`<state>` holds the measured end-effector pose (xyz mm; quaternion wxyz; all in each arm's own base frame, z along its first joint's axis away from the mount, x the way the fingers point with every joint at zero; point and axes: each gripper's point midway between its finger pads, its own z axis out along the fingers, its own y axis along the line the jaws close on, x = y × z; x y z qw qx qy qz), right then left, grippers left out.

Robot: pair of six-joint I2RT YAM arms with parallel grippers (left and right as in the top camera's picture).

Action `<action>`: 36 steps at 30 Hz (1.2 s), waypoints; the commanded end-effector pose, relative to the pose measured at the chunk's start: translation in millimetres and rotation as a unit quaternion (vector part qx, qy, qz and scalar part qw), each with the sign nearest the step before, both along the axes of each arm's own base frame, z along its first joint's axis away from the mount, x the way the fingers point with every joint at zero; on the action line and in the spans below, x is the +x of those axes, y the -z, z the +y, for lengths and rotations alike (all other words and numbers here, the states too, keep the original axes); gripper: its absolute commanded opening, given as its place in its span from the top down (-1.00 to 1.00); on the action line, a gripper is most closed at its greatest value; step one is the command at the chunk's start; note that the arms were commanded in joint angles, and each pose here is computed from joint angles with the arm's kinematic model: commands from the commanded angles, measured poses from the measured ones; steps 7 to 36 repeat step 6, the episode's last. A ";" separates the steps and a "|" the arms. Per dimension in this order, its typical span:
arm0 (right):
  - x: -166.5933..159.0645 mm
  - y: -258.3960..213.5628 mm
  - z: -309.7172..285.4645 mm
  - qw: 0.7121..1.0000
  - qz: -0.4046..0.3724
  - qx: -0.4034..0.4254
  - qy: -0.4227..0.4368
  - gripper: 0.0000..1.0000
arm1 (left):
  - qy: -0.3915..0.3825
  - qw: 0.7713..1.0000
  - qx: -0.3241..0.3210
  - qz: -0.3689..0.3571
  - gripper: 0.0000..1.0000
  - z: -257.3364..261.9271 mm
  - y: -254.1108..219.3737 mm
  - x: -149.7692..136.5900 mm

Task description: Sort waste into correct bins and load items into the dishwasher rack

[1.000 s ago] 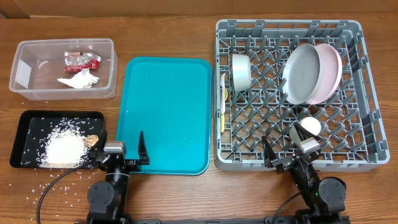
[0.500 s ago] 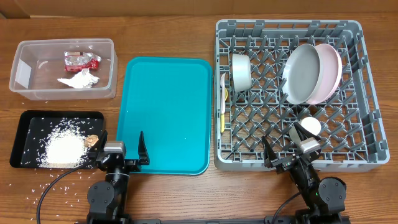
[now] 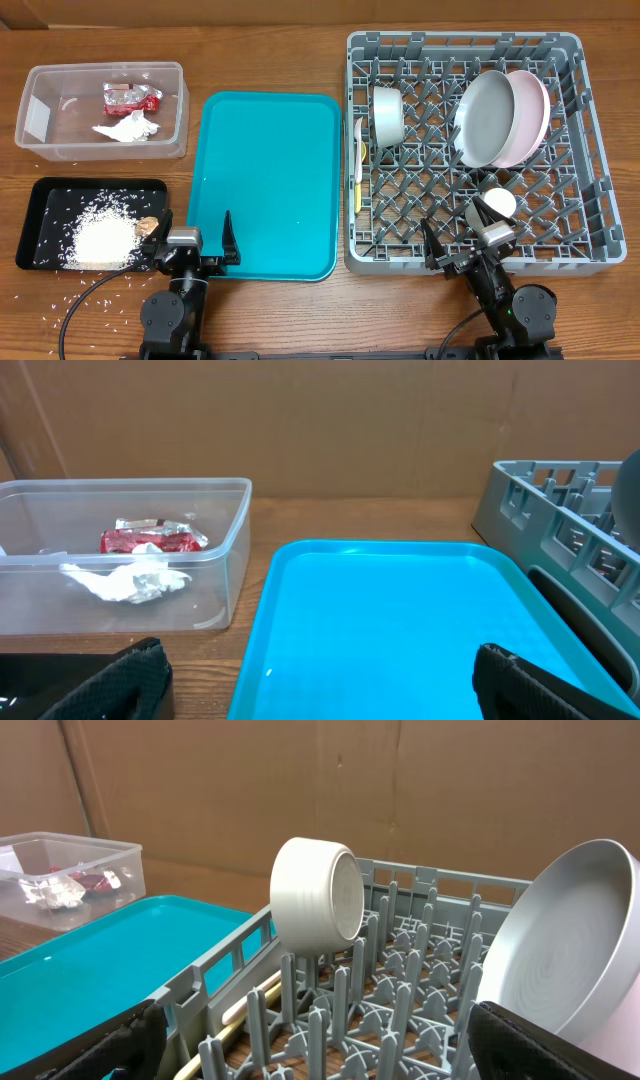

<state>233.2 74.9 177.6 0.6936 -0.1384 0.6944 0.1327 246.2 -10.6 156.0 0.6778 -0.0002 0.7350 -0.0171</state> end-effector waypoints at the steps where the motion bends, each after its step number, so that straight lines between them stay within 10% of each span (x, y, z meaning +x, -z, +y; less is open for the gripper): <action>1: 0.8 1.5 -2.1 1.000 -0.003 0.000 0.006 -1.00 | 0.000 1.000 -0.010 -0.005 -1.00 0.0 -1.5 -0.2; 36: 0.8 1.5 -2.1 1.000 -0.003 0.000 0.006 -1.00 | 0.000 1.000 -0.010 -0.005 -1.00 0.1 -1.4 -0.2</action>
